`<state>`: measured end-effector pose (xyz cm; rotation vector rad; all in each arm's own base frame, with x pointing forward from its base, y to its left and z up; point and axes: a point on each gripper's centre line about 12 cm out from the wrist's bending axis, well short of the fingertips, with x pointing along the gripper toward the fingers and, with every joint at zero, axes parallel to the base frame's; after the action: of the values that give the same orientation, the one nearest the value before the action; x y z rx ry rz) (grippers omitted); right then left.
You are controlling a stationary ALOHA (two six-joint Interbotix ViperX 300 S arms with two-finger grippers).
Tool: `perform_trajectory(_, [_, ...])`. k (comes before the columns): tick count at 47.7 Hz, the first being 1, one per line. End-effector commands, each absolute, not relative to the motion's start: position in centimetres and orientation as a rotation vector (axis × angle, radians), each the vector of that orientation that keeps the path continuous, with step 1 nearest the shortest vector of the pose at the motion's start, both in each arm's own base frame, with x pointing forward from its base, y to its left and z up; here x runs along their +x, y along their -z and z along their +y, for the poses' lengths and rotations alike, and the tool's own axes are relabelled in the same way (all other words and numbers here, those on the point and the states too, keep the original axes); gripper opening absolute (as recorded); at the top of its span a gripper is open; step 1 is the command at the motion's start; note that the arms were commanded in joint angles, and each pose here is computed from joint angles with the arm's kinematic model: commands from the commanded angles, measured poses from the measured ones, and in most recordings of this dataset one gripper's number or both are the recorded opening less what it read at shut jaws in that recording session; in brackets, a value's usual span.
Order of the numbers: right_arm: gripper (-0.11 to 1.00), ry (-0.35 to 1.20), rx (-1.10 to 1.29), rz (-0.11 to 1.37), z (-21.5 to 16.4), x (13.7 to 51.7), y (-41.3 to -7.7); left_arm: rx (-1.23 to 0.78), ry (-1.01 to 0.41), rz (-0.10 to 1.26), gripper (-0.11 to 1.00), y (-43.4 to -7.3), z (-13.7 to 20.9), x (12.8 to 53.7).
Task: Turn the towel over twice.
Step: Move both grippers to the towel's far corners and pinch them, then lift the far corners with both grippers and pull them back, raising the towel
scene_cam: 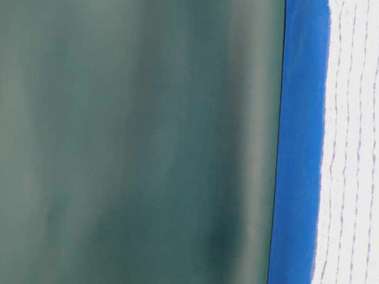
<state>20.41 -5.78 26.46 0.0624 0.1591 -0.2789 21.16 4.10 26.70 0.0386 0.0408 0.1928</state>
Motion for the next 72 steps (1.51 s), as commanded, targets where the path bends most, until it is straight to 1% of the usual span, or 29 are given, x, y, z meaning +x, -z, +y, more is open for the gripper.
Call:
perform_trajectory(1, [0.01, 0.338, 0.087, 0.196, -7.2, 20.7, -25.7, 0.032, -0.24, 0.053, 0.01, -26.3, 5.3, 21.7])
perform_trajectory(4, [0.03, 0.381, 0.111, 0.243, -8.2, 20.8, -24.6, 0.028, -0.263, 0.08, 0.06, -25.6, 5.9, 22.0])
perform_trajectory(5, [0.07, 0.391, 0.119, 0.26, -8.4, 20.9, -24.3, 0.027, -0.272, 0.088, 0.09, -25.3, 6.1, 22.0])
perform_trajectory(7, [0.18, 0.411, 0.131, 0.298, -9.0, 21.0, -23.5, 0.023, -0.287, 0.109, 0.17, -24.7, 6.5, 22.2])
perform_trajectory(10, [0.36, 0.438, 0.148, 0.358, -9.8, 21.3, -22.2, 0.019, -0.31, 0.129, 0.31, -23.9, 7.2, 22.5])
perform_trajectory(11, [0.44, 0.445, 0.154, 0.378, -10.0, 21.5, -21.8, 0.017, -0.318, 0.132, 0.37, -23.6, 7.4, 22.5])
perform_trajectory(13, [0.55, 0.46, 0.164, 0.413, -10.5, 21.7, -21.0, 0.014, -0.34, 0.146, 0.49, -22.9, 8.0, 22.7])
perform_trajectory(14, [0.6, 0.467, 0.168, 0.431, -10.8, 21.8, -20.6, 0.011, -0.347, 0.154, 0.58, -22.5, 8.2, 22.8])
perform_trajectory(15, [0.64, 0.474, 0.17, 0.446, -11.1, 22.0, -20.3, 0.009, -0.353, 0.162, 0.64, -22.2, 8.4, 22.9])
perform_trajectory(17, [0.67, 0.491, 0.18, 0.492, -11.8, 22.2, -19.2, 0.005, -0.366, 0.181, 0.75, -21.5, 8.8, 23.1])
perform_trajectory(19, [0.65, 0.501, 0.187, 0.522, -12.3, 22.5, -18.5, -0.001, -0.375, 0.198, 0.84, -20.9, 9.2, 23.4])
perform_trajectory(21, [0.63, 0.51, 0.192, 0.553, -12.7, 22.7, -17.7, -0.006, -0.385, 0.218, 0.9, -20.2, 9.5, 23.6])
perform_trajectory(23, [0.61, 0.517, 0.198, 0.582, -13.2, 22.9, -17.0, -0.01, -0.397, 0.247, 0.93, -19.2, 10.0, 23.9])
perform_trajectory(31, [0.61, 0.522, 0.221, 0.701, -14.3, 24.0, -13.6, -0.052, -0.464, 0.367, 0.91, -15.0, 12.2, 24.2])
perform_trajectory(44, [0.61, 0.52, 0.243, 0.793, -15.1, 24.8, -10.2, -0.096, -0.516, 0.492, 0.91, -10.1, 14.4, 24.9])
perform_trajectory(52, [0.61, 0.521, 0.252, 0.82, -15.2, 24.8, -9.1, -0.113, -0.53, 0.541, 0.9, -8.3, 15.1, 25.0])
perform_trajectory(58, [0.6, 0.521, 0.252, 0.821, -15.2, 24.8, -9.0, -0.116, -0.529, 0.553, 0.86, -8.0, 15.2, 25.2])
perform_trajectory(60, [0.58, 0.52, 0.254, 0.826, -15.2, 24.8, -9.0, -0.117, -0.528, 0.562, 0.82, -7.9, 15.1, 25.1])
perform_trajectory(62, [0.54, 0.518, 0.252, 0.826, -15.1, 24.8, -9.0, -0.114, -0.524, 0.576, 0.76, -7.7, 15.1, 25.1])
perform_trajectory(65, [0.45, 0.519, 0.252, 0.829, -15.1, 24.7, -8.9, -0.113, -0.517, 0.595, 0.58, -7.6, 14.9, 25.0])
perform_trajectory(69, [0.22, 0.519, 0.252, 0.829, -15.1, 24.8, -8.9, -0.111, -0.502, 0.613, 0.32, -7.4, 14.5, 25.1])
perform_trajectory(72, [0.06, 0.519, 0.251, 0.826, -15.2, 24.8, -9.0, -0.108, -0.492, 0.623, 0.15, -7.3, 14.2, 25.1])
